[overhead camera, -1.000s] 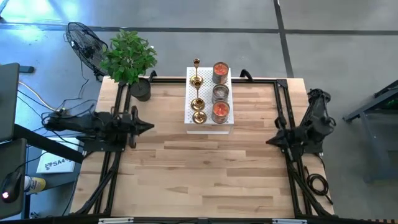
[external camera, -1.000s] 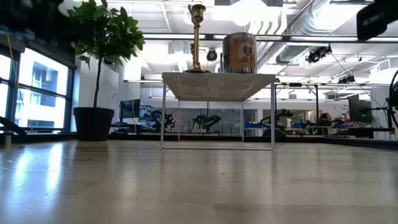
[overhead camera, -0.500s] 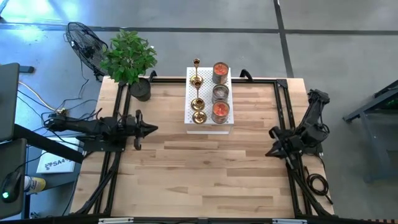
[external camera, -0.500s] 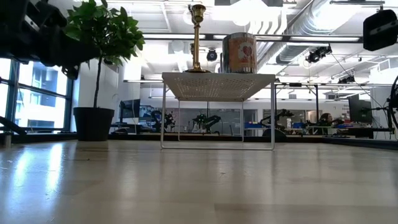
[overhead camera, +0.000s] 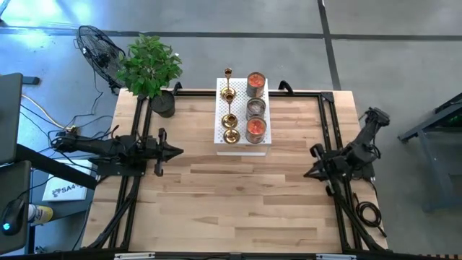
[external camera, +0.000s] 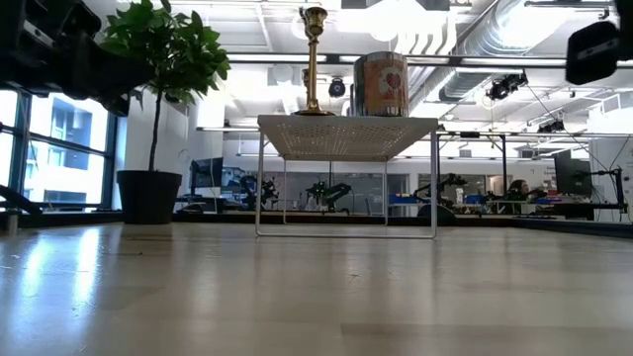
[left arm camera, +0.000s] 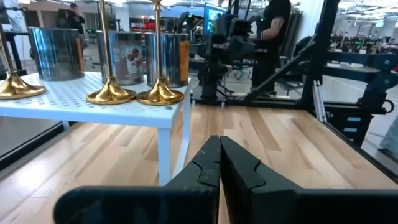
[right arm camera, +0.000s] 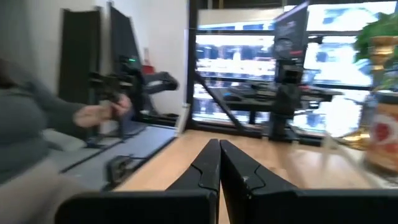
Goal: Pick & Place candle stick holders
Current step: Return to Home Position
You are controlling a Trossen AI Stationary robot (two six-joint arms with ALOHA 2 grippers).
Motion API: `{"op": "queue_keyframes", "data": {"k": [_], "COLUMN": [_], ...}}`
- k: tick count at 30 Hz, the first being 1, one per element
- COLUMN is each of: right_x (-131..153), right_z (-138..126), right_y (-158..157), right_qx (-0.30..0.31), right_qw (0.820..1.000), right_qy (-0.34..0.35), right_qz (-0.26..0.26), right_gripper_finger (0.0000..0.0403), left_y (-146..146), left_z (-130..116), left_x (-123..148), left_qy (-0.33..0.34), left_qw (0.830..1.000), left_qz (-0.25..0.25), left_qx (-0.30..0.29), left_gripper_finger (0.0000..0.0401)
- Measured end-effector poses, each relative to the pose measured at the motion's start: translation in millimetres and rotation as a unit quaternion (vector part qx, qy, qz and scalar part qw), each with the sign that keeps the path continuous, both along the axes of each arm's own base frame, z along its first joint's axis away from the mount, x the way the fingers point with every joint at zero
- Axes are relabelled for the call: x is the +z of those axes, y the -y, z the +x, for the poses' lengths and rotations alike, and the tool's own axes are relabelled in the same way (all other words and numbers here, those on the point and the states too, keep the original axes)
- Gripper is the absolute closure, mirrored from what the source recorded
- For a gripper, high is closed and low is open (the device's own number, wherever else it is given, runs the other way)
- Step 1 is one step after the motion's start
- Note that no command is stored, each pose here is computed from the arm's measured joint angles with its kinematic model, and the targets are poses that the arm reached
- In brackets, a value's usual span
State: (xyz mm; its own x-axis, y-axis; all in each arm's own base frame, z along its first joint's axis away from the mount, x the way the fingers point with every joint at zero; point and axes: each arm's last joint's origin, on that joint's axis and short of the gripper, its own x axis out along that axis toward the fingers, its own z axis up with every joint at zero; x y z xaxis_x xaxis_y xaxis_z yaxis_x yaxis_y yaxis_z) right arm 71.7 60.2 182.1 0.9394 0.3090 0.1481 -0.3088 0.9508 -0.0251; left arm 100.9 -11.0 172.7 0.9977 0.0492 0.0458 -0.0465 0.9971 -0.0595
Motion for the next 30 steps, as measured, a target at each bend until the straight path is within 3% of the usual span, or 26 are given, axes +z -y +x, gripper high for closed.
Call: {"op": "queue_keyframes", "data": {"k": [11, 30], "right_x": [-4.7, -7.1], "right_z": [17.5, 24.8], "right_y": [24.5, 46.6], "right_qx": [-0.088, -0.109], "right_qw": [0.996, 0.993], "right_qy": [-0.015, -0.021], "right_qz": [-0.017, -0.035], "right_gripper_finger": [0.0403, 0.0403], "left_y": [0.8, 1.0], "left_z": [0.2, 0.2], "left_x": [-1.7, -1.8], "left_qy": [-0.007, -0.007], "left_qw": [1.0, 1.0], "left_qz": [-0.002, -0.008], "left_qx": [-0.014, -0.017], "left_gripper_finger": [0.0401, 0.0401]}}
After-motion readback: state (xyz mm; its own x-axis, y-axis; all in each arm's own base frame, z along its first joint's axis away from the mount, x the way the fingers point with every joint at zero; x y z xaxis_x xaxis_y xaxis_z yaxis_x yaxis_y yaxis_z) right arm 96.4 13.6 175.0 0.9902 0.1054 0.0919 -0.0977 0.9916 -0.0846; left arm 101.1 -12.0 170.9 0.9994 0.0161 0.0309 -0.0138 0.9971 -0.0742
